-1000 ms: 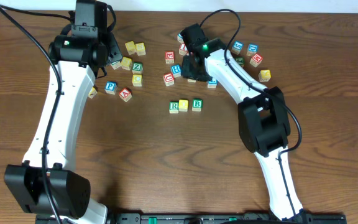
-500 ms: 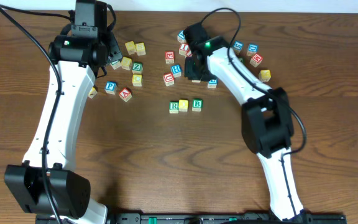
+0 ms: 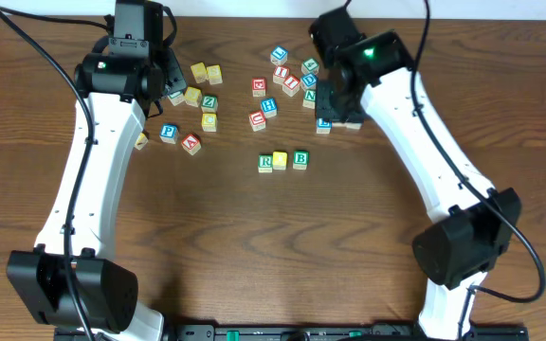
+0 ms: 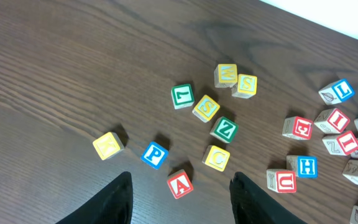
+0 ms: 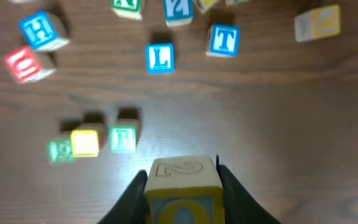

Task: Spell out ROBOT
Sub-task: 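Grasp a second yellow O block with the right gripper, then place the second yellow O block right of the B block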

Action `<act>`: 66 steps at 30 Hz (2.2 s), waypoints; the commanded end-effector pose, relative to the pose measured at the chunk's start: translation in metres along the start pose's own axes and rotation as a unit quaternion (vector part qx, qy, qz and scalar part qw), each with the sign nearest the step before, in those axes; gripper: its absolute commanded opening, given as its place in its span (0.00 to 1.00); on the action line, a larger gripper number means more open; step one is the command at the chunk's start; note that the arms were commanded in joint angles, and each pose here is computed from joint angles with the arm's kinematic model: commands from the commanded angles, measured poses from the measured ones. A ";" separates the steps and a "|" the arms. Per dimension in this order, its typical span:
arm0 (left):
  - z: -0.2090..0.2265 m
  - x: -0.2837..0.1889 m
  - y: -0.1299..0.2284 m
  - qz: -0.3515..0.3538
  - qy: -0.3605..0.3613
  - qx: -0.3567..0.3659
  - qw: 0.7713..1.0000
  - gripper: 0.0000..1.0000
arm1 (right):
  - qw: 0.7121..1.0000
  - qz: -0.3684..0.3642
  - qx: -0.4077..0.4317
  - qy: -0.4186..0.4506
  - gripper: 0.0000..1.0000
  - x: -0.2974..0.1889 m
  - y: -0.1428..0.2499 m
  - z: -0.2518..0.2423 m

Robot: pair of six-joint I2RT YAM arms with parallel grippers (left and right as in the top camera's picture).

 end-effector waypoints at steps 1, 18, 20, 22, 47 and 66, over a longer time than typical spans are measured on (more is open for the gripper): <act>0.002 0.005 0.001 0.005 -0.008 0.000 1.000 0.50 | 0.999 0.036 0.006 0.031 0.22 0.046 0.021 0.006; 0.002 0.005 0.001 0.005 -0.008 0.000 1.000 0.50 | 0.999 0.034 0.035 -0.009 0.22 0.133 0.059 0.015; 0.002 0.005 0.001 0.005 -0.008 0.000 1.000 0.50 | 0.999 0.032 0.037 -0.010 0.22 0.136 0.060 0.014; 0.002 0.005 0.001 0.005 -0.008 0.000 1.000 0.50 | 0.999 0.030 0.038 -0.013 0.23 0.140 0.062 0.014; 0.003 0.009 0.005 0.011 -0.010 0.001 1.000 0.50 | 0.998 0.027 0.037 -0.032 0.40 0.147 0.065 0.019; -0.001 0.009 0.011 0.033 0.014 -0.003 0.999 0.50 | 0.988 -0.086 0.076 -0.108 0.55 0.033 0.024 -0.024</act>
Point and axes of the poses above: each gripper's point midway between its finger pads, its own x axis out along the fingers, its own z axis along the line the jaws close on, y = z × x, the point moved 9 cm from there along -x, back along the fingers, and after that the axes turned 5 degrees about x, right-handed, at the moved point
